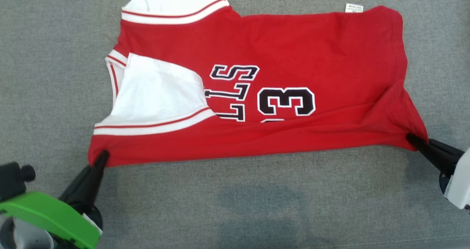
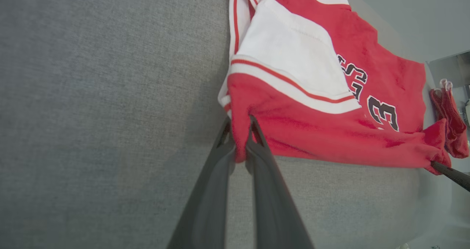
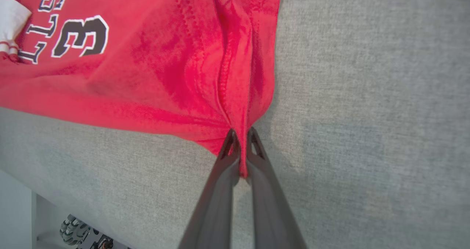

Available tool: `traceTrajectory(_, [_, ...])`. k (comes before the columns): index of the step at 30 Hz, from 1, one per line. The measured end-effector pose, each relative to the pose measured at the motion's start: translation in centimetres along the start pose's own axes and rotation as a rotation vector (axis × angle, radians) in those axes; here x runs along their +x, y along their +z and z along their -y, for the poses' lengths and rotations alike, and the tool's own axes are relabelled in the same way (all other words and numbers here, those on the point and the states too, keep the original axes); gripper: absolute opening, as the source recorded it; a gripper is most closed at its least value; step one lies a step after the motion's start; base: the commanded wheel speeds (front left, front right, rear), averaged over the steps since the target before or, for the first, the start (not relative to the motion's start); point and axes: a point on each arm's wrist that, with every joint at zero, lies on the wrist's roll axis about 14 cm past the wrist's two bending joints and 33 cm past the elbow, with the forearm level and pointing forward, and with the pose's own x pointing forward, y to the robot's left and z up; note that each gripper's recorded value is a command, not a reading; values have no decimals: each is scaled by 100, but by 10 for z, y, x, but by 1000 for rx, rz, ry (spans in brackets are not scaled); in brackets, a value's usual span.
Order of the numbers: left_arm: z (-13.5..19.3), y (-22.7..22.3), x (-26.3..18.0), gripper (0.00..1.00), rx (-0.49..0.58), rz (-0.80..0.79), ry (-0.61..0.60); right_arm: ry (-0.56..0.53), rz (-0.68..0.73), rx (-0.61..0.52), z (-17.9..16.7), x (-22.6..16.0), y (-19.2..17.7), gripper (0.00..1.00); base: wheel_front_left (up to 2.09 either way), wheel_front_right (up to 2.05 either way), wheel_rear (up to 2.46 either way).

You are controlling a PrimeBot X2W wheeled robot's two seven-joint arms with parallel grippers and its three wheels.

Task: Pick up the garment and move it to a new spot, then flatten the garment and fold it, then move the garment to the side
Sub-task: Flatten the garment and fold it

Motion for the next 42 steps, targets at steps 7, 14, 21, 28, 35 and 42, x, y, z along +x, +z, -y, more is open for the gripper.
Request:
traceTrajectory(7, [16,-52,-16,0,-167,-59,-20,-28,-59,65,10,-8,-22,0,0,0,0])
traceTrajectory(14, [12,-61,-6,100,-169,-77,-4,-50,-111,33,12,-10,-29,100,0,0,0])
traceTrajectory(21, [9,-54,-6,100,-122,-57,24,-133,-164,-29,30,-33,-36,100,0,0,0])
traceTrajectory(28, [15,6,-8,100,93,114,-1,-149,111,-143,26,-39,40,100,0,0,0])
traceTrajectory(35, [48,69,40,100,300,180,-147,-166,254,-253,30,3,100,100,0,0,0])
traceTrajectory(42, [42,102,103,100,391,103,-162,-112,249,-273,21,70,115,100,0,0,0])
